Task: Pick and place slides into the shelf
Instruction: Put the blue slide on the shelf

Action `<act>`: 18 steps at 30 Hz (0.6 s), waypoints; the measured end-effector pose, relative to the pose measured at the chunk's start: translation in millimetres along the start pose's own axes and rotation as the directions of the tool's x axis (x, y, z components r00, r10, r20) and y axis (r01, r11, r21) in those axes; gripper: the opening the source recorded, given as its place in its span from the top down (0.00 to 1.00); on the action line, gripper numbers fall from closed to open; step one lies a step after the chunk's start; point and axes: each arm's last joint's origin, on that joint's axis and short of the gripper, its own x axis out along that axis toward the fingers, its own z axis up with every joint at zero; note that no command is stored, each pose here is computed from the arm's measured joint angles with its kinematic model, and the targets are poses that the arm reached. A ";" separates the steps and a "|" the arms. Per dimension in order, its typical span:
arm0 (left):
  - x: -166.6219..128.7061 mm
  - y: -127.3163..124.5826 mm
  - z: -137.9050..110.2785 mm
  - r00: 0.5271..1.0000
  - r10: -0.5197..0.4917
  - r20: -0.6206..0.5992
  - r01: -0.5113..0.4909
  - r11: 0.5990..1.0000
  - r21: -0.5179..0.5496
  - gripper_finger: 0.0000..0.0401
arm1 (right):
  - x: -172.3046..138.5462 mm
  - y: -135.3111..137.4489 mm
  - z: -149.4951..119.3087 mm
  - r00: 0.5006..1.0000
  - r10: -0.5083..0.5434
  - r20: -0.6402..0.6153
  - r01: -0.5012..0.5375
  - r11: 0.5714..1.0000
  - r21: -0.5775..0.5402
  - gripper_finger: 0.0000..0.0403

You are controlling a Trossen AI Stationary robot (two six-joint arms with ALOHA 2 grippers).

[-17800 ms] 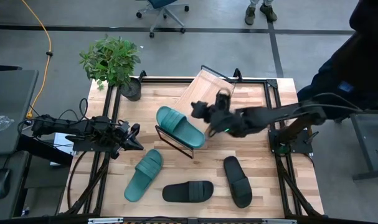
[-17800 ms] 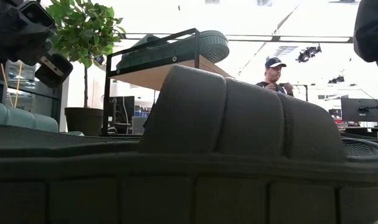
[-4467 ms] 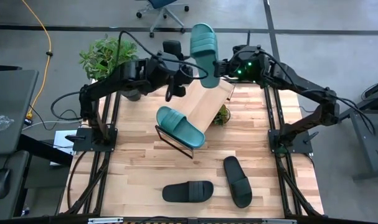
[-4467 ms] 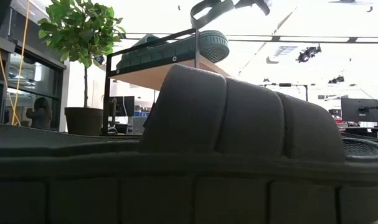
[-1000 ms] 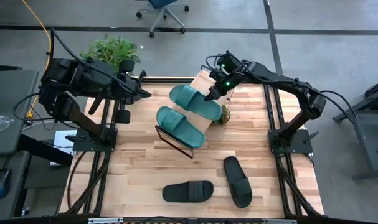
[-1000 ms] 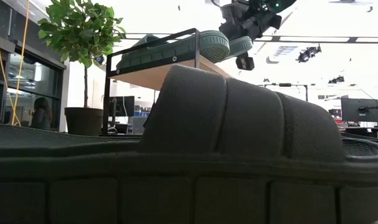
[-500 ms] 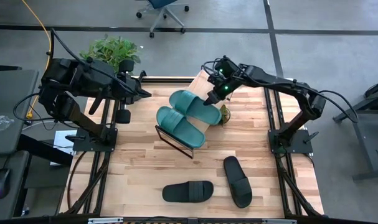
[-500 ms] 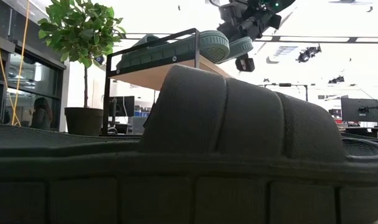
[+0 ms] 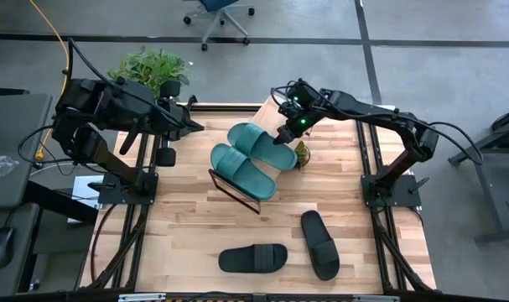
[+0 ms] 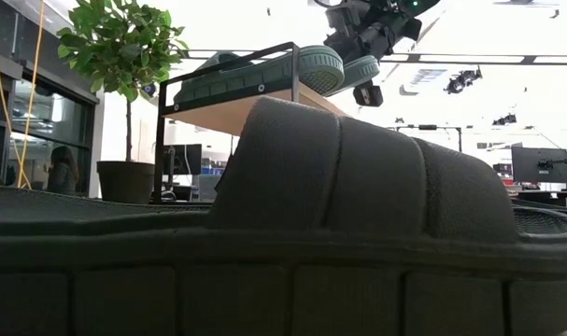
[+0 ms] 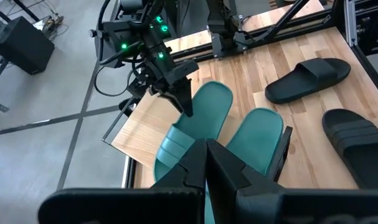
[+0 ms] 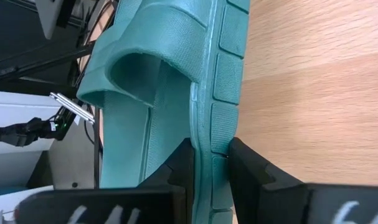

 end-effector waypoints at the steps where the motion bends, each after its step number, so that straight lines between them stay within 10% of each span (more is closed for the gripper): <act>1: 0.0 0.0 0.0 1.000 0.000 0.000 0.000 1.000 0.001 1.00 | 0.5 0.5 -0.3 1.000 -0.004 0.001 0.004 1.000 -0.002 0.88; 18: 0.0 -0.2 -0.9 1.000 -0.002 -0.009 0.002 1.000 0.019 1.00 | 2.5 2.1 -2.0 0.999 -0.041 0.005 0.040 0.999 0.028 0.66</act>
